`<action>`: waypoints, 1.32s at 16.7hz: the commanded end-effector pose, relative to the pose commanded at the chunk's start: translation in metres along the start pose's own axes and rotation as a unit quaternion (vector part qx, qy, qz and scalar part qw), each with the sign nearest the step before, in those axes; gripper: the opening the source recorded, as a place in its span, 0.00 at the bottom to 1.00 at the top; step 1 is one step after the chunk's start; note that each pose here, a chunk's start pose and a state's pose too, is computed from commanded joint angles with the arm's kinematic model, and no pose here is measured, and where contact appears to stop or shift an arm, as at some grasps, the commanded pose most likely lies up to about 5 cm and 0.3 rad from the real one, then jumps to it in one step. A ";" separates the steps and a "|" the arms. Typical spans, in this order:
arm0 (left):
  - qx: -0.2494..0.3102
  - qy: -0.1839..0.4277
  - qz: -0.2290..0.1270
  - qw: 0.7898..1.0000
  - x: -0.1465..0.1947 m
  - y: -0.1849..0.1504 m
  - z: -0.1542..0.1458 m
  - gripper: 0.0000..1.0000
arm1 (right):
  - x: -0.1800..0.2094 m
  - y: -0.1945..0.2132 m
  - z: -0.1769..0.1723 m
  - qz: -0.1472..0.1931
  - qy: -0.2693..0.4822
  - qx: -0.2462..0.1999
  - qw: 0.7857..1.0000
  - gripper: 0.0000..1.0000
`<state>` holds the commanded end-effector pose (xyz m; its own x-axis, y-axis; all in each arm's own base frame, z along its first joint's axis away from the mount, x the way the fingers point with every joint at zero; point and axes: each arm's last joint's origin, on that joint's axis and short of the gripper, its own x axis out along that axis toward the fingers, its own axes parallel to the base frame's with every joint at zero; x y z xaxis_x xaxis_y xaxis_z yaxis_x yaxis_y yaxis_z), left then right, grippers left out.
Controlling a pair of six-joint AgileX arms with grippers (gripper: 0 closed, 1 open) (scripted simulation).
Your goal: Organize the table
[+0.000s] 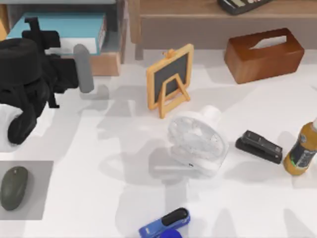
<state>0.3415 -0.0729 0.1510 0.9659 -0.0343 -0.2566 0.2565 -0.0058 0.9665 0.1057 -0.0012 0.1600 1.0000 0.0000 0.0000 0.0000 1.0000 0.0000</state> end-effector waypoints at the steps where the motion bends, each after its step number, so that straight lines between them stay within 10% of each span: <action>1: 0.000 0.000 0.000 1.000 0.000 0.000 0.000 0.00 | 0.000 0.000 0.000 0.000 0.000 0.000 1.000 1.00; 17: 0.000 0.000 0.000 1.000 0.030 0.003 0.000 0.00 | 0.000 0.000 0.000 0.000 0.000 0.000 1.000 1.00; 22: 0.000 0.000 0.000 1.000 0.030 0.003 0.000 0.38 | 0.000 0.000 0.000 0.000 0.000 0.000 1.000 1.00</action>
<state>0.3712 -0.0736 0.1464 0.9659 -0.0344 -0.2565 0.2565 -0.0059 0.9665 0.1057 -0.0012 0.1600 1.0000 0.0000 0.0000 0.0000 1.0000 0.0000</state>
